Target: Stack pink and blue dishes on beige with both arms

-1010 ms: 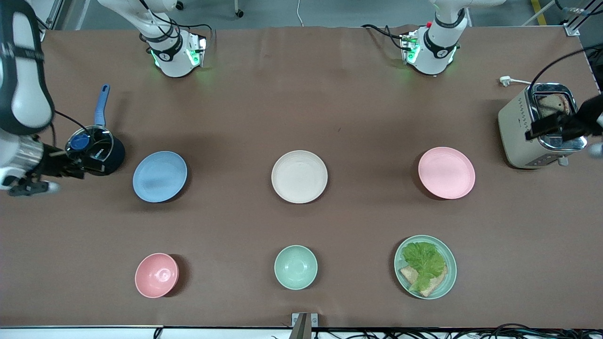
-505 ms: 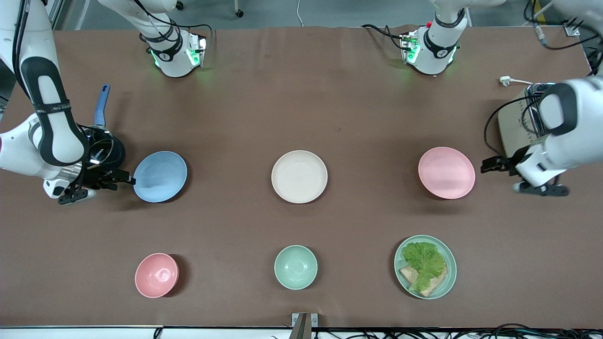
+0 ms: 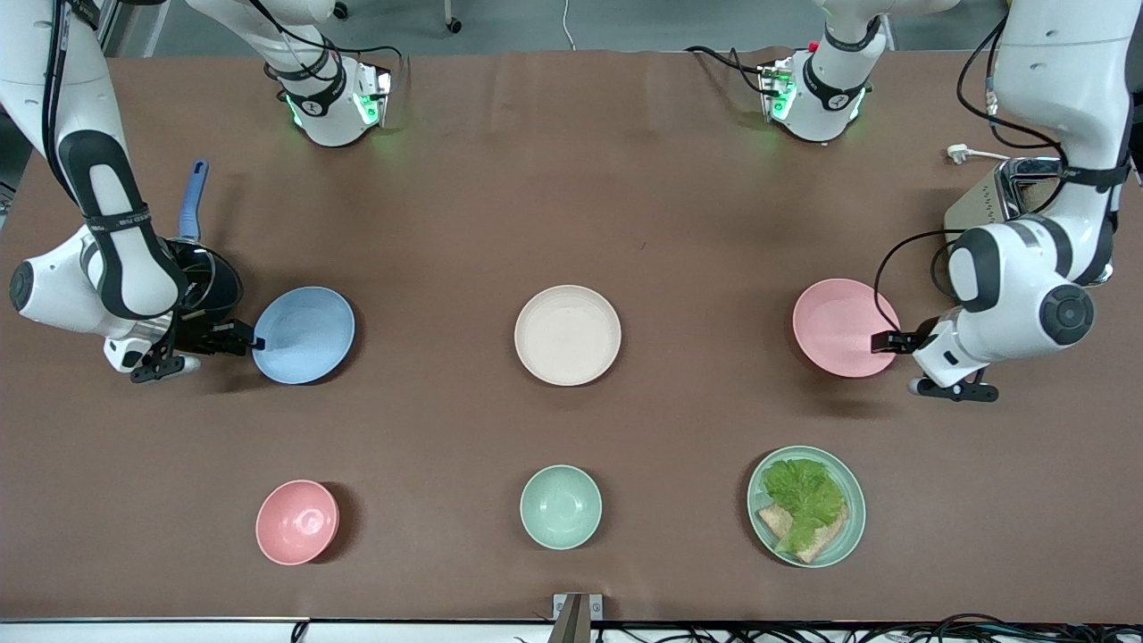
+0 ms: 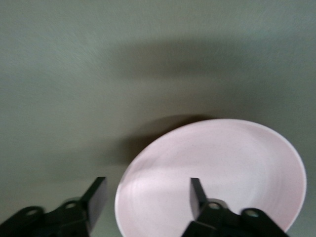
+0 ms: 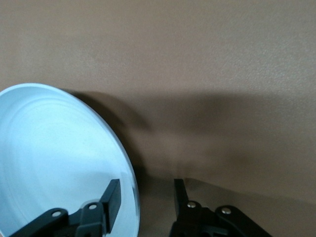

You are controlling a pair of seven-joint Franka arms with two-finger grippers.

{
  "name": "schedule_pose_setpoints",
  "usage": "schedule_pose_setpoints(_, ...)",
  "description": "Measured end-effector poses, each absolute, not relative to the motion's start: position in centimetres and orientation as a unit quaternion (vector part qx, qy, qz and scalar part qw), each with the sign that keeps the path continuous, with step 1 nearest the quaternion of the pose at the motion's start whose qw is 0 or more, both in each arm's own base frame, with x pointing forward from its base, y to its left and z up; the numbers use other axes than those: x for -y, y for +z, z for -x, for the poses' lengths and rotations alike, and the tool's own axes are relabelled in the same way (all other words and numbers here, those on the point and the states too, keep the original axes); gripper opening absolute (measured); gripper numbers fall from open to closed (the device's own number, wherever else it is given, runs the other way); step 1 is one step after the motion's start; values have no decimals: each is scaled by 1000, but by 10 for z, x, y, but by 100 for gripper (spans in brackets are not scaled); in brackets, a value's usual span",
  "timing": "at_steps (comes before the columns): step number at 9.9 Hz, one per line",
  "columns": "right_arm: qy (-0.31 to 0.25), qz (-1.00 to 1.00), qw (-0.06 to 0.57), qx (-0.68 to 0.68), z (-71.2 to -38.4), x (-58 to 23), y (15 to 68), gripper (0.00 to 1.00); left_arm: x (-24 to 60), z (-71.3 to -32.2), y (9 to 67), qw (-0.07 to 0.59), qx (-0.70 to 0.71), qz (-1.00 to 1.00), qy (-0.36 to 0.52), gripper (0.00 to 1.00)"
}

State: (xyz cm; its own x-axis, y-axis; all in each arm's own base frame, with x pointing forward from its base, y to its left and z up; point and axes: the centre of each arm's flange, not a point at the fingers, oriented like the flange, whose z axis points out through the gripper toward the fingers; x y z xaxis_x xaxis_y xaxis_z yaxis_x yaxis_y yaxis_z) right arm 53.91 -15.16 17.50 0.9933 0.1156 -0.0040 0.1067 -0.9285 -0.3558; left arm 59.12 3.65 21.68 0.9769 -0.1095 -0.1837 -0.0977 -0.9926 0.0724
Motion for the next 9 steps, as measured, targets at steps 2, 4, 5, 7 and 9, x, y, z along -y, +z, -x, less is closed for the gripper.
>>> schedule_pose_setpoints(2,9,981,192,41,-537,150,172,32,-38,-586,201,33,49,-992,-108,62)
schedule_pose_setpoints(4,17,977,208,35,-535,149,170,4,-37,-582,187,34,51,-991,-120,57)
schedule_pose_setpoints(5,21,976,214,34,-535,150,171,4,-37,-581,183,35,54,-990,-124,57)
schedule_pose_setpoints(7,24,975,221,31,-537,158,177,4,-37,-580,180,37,71,-989,-126,58)
schedule_pose_setpoints(9,27,969,244,32,-548,181,206,4,-39,-580,180,39,81,-988,-126,48)
